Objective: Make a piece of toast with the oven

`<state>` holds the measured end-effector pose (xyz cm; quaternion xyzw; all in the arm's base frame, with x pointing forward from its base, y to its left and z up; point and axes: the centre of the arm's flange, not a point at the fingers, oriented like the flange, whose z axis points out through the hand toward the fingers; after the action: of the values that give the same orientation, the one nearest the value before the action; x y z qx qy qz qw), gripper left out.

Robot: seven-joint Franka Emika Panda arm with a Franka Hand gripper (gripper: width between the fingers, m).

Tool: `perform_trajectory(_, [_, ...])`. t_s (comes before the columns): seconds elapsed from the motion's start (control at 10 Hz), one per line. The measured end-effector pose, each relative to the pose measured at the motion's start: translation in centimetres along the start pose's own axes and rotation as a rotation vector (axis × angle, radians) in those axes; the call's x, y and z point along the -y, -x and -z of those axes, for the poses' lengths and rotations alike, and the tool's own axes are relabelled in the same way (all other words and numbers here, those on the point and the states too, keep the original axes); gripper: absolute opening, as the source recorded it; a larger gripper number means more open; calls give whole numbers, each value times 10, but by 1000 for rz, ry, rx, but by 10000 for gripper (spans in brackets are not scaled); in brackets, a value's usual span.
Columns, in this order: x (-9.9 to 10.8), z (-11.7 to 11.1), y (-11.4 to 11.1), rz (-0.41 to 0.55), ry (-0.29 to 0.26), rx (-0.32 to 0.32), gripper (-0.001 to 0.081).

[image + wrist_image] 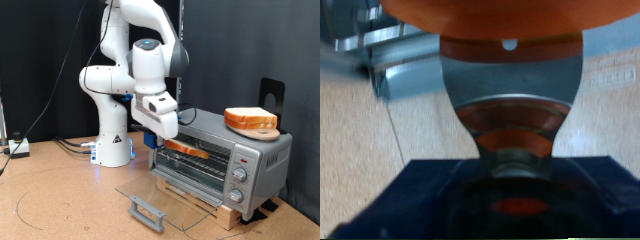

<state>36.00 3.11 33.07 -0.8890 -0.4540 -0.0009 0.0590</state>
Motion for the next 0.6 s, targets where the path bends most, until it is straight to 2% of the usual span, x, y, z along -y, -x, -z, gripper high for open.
perform_trajectory(0.2, [12, -3, -15, -1, 8, 7, 405])
perform_trajectory(0.4, [13, -5, -19, 27, 63, 1, 405])
perform_trajectory(0.6, [8, -10, -11, 99, 133, 16, 405])
